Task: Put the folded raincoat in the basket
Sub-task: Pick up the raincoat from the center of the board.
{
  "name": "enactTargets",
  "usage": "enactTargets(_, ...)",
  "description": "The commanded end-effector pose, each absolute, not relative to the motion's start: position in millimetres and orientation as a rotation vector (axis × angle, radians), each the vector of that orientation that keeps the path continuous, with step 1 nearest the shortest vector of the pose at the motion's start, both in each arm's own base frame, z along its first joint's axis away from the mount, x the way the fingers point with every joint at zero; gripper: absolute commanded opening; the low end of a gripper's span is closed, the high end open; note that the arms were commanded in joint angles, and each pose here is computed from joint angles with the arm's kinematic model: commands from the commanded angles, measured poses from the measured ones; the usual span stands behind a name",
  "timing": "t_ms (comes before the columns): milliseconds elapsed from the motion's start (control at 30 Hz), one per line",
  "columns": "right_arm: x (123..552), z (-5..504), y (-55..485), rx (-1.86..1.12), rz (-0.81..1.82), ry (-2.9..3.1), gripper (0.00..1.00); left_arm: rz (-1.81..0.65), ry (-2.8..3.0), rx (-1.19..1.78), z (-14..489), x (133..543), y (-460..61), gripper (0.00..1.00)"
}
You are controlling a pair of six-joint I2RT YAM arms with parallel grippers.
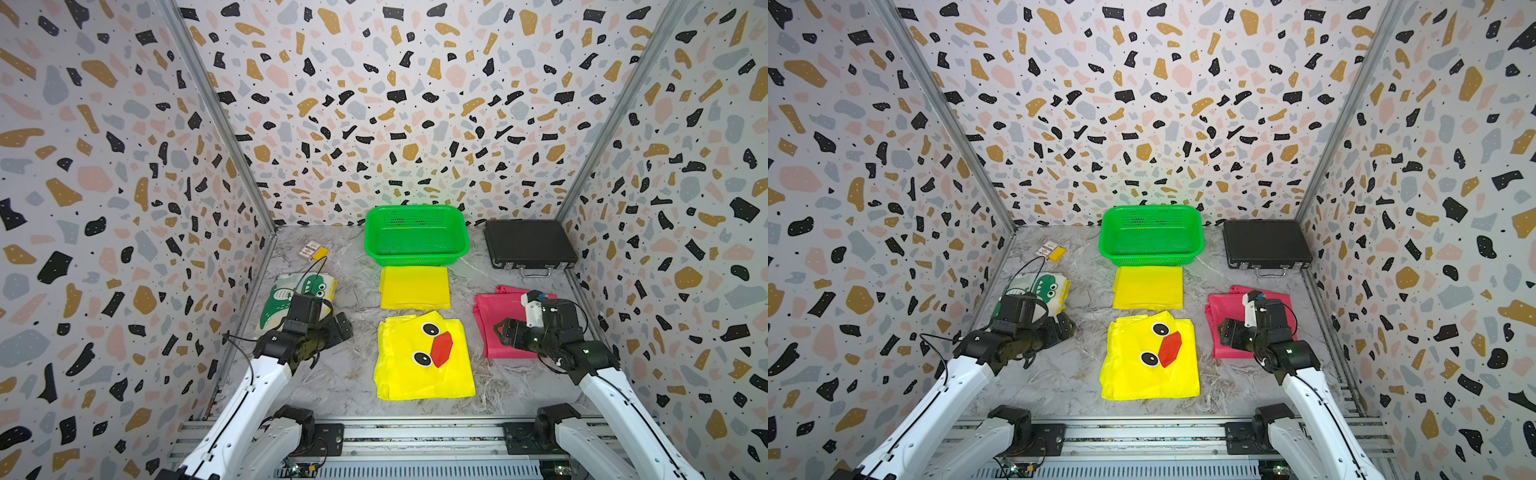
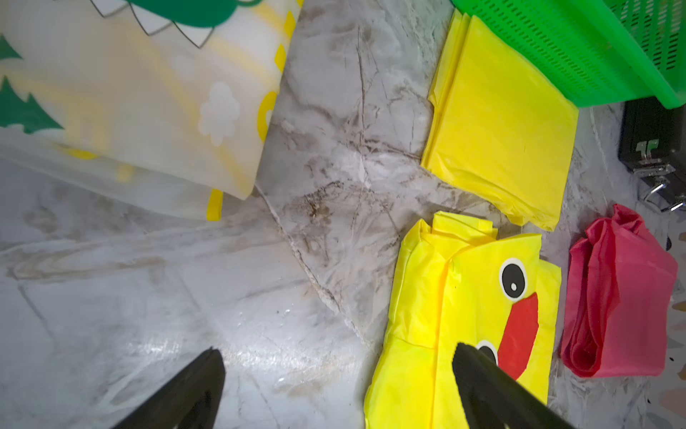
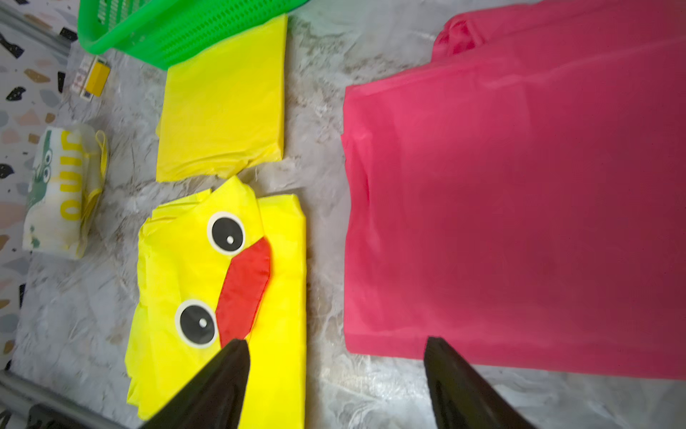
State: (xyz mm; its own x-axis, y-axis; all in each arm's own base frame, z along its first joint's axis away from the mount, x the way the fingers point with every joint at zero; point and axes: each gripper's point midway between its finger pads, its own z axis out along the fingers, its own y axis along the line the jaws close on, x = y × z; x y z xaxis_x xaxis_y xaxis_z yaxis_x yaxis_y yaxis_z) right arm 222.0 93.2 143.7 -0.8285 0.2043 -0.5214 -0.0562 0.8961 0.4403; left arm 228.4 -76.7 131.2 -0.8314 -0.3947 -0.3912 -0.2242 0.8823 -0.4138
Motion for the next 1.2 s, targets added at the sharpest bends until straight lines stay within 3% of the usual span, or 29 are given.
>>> enactTargets(0, 198.1, 134.8, 110.9, 0.08, 0.751, 2.554, 0.75, -0.54, 2.631, -0.391, 129.1, 216.5, -88.4, 1.0)
enactTargets(767, 179.7, 79.0, 147.9, 0.044, 0.818, 2.674, 0.74, -0.517, 2.835, -0.042, 58.5, 215.9, -159.4, 0.98)
enactTargets(900, 182.1, 74.9, 153.0, 0.029, 0.811, 2.68, 0.74, -0.555, 2.85, -0.004, 50.6, 213.4, -168.1, 0.91)
enactTargets(1167, 184.0, 64.8, 165.6, 0.013, 0.822, 2.706, 0.73, -0.59, 2.883, 0.048, 41.4, 206.9, -178.5, 0.89)
